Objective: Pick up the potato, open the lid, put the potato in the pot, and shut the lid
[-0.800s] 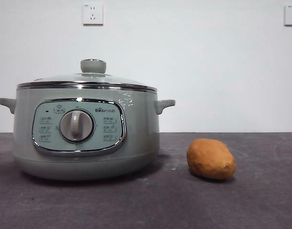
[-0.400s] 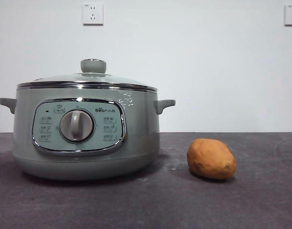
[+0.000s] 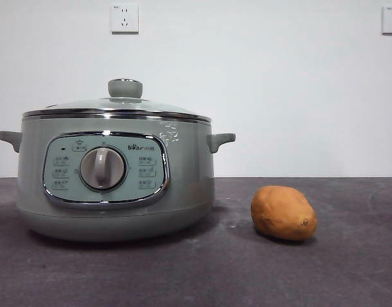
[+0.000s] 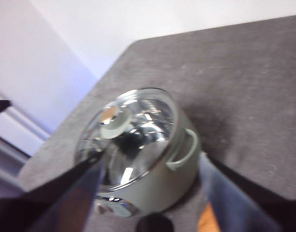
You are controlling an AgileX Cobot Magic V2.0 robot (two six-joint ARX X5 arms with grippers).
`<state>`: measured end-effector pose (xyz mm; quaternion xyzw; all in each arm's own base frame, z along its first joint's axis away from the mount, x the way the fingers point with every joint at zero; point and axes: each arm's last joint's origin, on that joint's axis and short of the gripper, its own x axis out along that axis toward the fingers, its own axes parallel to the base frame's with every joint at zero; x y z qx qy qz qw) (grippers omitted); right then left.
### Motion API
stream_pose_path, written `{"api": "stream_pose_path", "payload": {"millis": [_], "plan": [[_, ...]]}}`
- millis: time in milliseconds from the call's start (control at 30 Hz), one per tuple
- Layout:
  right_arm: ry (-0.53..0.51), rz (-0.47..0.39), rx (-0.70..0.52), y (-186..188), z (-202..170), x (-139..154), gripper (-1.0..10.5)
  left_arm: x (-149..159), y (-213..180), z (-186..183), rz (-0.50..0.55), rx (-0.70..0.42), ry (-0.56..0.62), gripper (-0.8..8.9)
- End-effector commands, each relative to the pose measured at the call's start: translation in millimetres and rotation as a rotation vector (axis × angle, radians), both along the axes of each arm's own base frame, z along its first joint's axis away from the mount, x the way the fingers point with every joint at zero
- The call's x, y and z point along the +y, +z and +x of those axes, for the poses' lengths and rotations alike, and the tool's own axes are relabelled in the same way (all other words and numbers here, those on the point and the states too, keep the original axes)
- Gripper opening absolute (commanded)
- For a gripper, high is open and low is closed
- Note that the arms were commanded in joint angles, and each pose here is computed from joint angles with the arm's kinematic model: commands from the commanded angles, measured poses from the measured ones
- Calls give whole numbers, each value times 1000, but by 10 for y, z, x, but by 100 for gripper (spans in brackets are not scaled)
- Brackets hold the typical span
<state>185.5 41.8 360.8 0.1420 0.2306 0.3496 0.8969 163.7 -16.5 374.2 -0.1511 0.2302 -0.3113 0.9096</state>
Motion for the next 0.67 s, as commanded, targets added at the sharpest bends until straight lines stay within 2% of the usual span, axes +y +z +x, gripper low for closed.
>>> {"api": "stream_pose_path", "payload": {"millis": [33, 100, 233, 333, 433, 667], "plan": [[-25, -46, 13, -17, 36, 92, 535, -25, 23, 13, 15, -43, -7, 377], [-56, -111, 46, -30, 76, 194, 535, -44, 29, 15, 24, -49, 1, 377], [-120, -295, 140, -112, 171, 442, 534, -92, 25, 15, 43, -49, 9, 377], [-131, -406, 208, -255, 256, 628, 533, -118, 24, 13, 49, -50, 5, 377], [-104, -462, 280, -432, 344, 790, 532, -131, 24, 11, 51, -51, 1, 377], [-62, -591, 514, -1137, 736, 1114, 531, -132, 23, 11, 51, -50, 1, 377]]}}
